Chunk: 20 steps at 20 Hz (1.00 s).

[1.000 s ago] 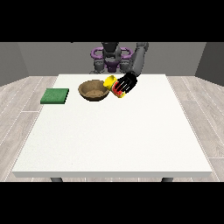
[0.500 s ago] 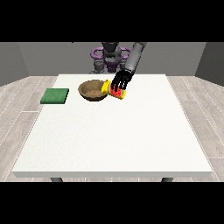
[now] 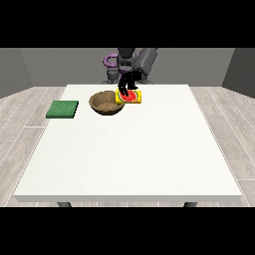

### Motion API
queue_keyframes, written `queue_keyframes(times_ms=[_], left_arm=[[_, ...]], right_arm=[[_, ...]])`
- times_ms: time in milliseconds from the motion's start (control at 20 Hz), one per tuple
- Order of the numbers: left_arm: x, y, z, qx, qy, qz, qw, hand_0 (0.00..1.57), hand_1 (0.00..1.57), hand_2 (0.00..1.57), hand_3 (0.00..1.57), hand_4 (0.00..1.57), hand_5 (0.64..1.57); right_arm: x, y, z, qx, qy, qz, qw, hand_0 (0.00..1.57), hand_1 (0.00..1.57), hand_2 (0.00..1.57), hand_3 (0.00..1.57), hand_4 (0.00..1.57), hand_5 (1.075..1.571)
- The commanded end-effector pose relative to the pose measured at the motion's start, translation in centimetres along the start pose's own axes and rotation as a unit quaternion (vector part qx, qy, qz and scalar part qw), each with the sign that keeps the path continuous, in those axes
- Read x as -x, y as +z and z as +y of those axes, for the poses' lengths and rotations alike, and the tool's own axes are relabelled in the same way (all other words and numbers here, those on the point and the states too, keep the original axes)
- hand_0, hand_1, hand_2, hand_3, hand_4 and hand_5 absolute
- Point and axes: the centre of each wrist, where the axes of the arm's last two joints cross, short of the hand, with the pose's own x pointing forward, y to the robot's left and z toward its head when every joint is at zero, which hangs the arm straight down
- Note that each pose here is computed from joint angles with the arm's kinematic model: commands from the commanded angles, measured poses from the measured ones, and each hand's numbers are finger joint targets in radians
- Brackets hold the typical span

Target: Pick the cup and pour the ball into the bowl, then pick the bowl and place it on the pad

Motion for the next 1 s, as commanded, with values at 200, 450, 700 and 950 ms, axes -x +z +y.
queue_keyframes(times_ms=[200,450,700,950], left_arm=[[-5.5,-0.5,1.1,0.022,-0.171,-0.087,0.981,1.50,1.50,1.57,1.57,1.06,1.505],[-7.6,-0.2,2.1,0.054,-0.179,-0.086,0.979,1.50,1.50,1.57,1.57,1.06,1.507],[-4.3,-0.9,2.4,0.019,0.056,0.042,0.997,1.27,1.27,1.53,1.48,0.96,1.490],[2.3,0.0,1.7,-0.030,0.191,0.165,0.967,1.19,1.19,1.57,1.57,0.74,1.570]], right_arm=[[2.6,-0.2,-1.1,0.016,-0.002,0.035,0.9993,0.00,0.00,0.00,0.00,0.37,1.566],[5.4,1.6,-0.6,0.005,-0.011,0.063,0.9979,0.00,0.00,0.00,0.00,0.38,1.564],[3.8,1.9,-3.0,0.037,-0.007,0.044,0.9983,0.00,0.00,0.00,0.00,0.36,1.564],[4.0,3.0,-2.2,0.048,0.001,0.053,0.9975,0.00,0.00,0.00,0.00,0.36,1.564]])
